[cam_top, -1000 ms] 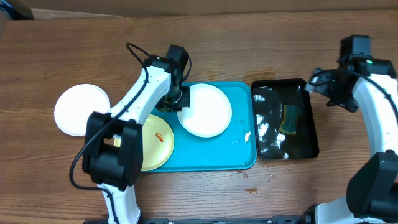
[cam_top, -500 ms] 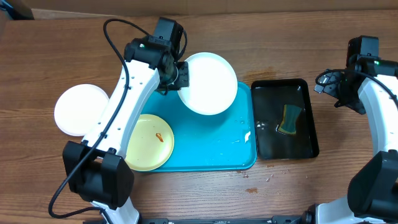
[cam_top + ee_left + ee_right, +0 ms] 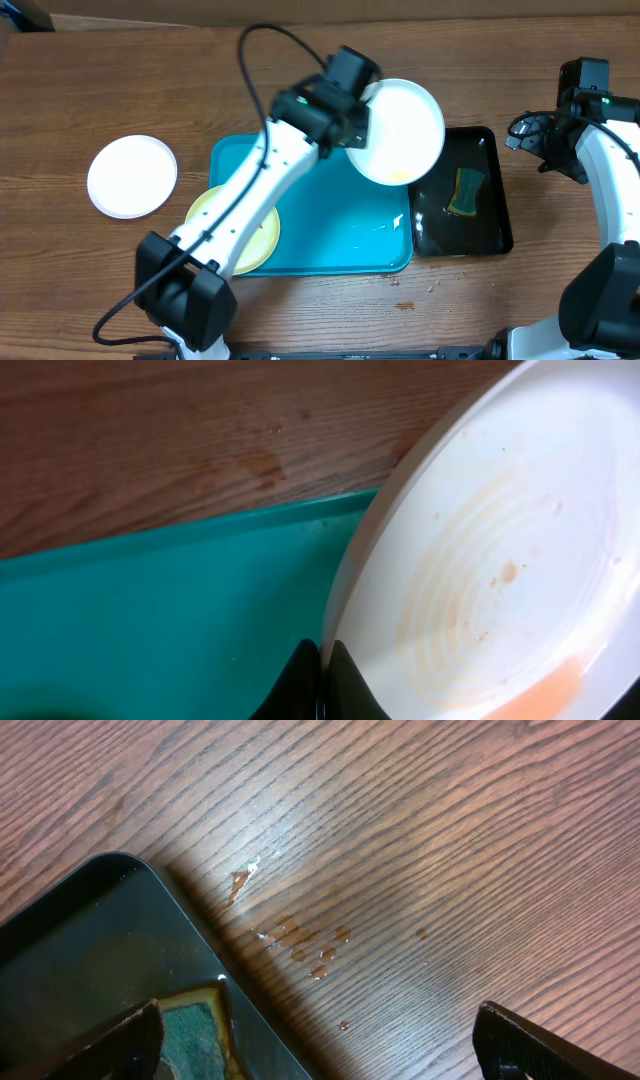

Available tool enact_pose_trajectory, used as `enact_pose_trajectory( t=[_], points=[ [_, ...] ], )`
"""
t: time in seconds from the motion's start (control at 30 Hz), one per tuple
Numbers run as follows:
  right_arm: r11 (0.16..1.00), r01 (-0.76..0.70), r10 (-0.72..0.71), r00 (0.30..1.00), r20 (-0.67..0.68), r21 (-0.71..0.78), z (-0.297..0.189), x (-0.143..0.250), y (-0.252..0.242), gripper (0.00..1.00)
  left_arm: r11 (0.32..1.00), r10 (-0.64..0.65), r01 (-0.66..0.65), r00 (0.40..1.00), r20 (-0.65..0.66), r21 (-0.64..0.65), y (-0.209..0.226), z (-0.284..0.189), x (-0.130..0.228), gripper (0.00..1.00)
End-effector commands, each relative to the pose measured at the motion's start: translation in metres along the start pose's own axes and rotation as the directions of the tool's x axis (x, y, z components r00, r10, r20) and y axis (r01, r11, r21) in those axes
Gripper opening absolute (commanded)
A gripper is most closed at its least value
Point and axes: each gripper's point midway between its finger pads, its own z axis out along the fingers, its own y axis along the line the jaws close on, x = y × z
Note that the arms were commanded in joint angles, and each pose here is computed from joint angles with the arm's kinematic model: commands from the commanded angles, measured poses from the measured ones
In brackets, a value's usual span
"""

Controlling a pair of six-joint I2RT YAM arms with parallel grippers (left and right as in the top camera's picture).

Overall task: Clean dirty plates on tray and stack at the side
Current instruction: 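Lift the white plate off the teal tray with the left gripper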

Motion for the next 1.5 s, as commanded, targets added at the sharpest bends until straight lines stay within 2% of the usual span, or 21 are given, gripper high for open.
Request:
enact_pose_trajectory(
  t=[0.0, 0.17, 0.37, 0.9, 1.13, 1.47],
  points=[
    [1.0, -0.012, 0.012, 0.999, 0.04, -0.001, -0.01, -0.008, -0.001, 1.0, 0.991, 0.033, -0.015, 0.991, 0.133, -0.135, -0.003, -0.019, -0.016, 0.04],
    [1.0, -0.012, 0.012, 0.999, 0.04, -0.001, -0.01, -0.008, -0.001, 1.0, 0.953, 0.154, -0.082, 0.96, 0.235, -0.292, -0.018, -0.036, -0.018, 0.04],
    [1.0, -0.012, 0.012, 0.999, 0.04, -0.001, -0.01, -0.008, -0.001, 1.0, 0.895, 0.297, -0.14, 0.896, 0.33, -0.424, -0.044, -0.063, -0.018, 0.04],
    [1.0, -0.012, 0.012, 0.999, 0.04, -0.001, -0.01, -0.008, -0.001, 1.0, 0.766, 0.547, -0.227, 0.722, 0.423, -0.602, -0.102, -0.118, -0.013, 0.04],
    [1.0, -0.012, 0.012, 0.999, 0.04, -0.001, -0.01, -0.008, -0.001, 1.0, 0.747, 0.578, -0.249, 0.702, 0.417, -0.616, -0.107, -0.121, -0.016, 0.04],
    [1.0, -0.012, 0.012, 0.999, 0.04, -0.001, -0.01, -0.008, -0.001, 1.0, 0.768, 0.559, -0.246, 0.709, 0.43, -0.591, -0.109, -0.119, -0.016, 0.04]
  ],
)
